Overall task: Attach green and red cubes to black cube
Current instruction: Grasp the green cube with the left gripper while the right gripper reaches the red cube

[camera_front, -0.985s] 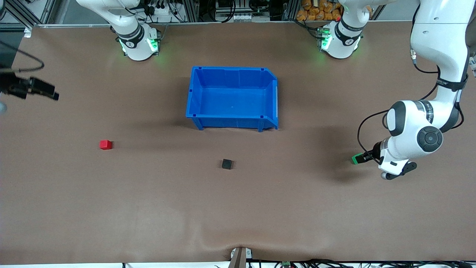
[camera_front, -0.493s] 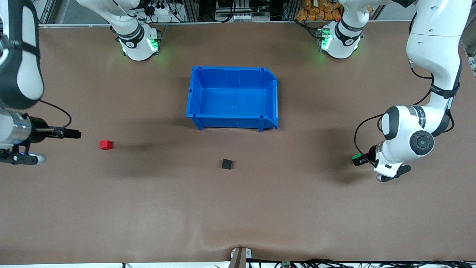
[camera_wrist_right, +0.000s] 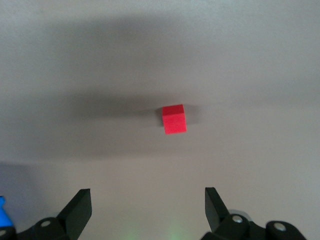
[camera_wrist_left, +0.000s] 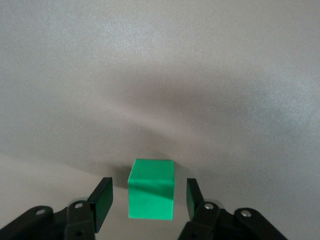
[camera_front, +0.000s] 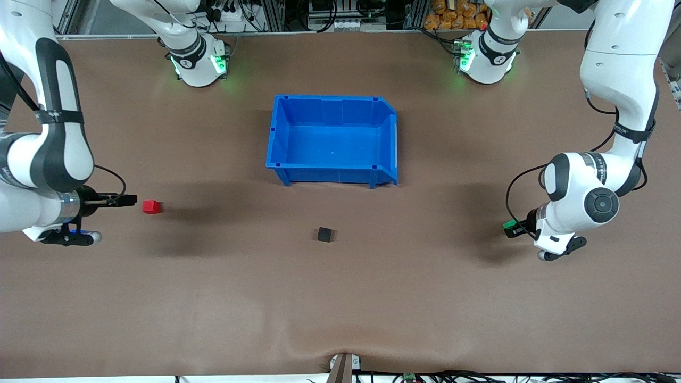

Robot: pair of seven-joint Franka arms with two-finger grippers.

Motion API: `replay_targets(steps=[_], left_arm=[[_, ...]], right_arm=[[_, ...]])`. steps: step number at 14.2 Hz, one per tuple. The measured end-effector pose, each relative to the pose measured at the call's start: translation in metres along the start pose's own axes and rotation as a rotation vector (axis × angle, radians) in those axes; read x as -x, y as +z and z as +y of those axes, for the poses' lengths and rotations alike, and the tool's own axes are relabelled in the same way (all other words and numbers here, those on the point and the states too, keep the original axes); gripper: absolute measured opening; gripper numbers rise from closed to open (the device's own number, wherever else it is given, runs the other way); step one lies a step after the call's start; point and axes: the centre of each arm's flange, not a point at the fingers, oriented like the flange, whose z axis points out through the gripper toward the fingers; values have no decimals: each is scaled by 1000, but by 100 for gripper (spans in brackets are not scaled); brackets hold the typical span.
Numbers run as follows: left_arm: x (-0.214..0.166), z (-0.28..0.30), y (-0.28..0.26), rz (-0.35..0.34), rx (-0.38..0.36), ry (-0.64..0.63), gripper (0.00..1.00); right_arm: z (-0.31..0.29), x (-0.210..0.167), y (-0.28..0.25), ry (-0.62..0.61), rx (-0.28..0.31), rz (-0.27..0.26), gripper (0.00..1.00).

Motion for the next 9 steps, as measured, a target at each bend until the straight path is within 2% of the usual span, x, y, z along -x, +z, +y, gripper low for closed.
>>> replay_targets(steps=[2, 5, 6, 7, 8, 9], left_arm=[[-1, 0, 2, 4, 2, -1, 68], [-2, -1, 3, 9, 5, -7, 64], [-3, -2, 3, 9, 5, -8, 61], [-3, -2, 3, 10, 5, -9, 52], [-3, -2, 4, 9, 5, -10, 52], [-3, -2, 4, 9, 5, -12, 47]], right_arm=[[9, -2, 35, -37, -3, 11, 100], [25, -3, 79, -91, -3, 61, 100], [30, -2, 92, -105, 0, 85, 100], [34, -2, 104, -121, 4, 111, 100], [37, -1, 115, -143, 10, 140, 100], [40, 0, 126, -162, 19, 175, 100]])
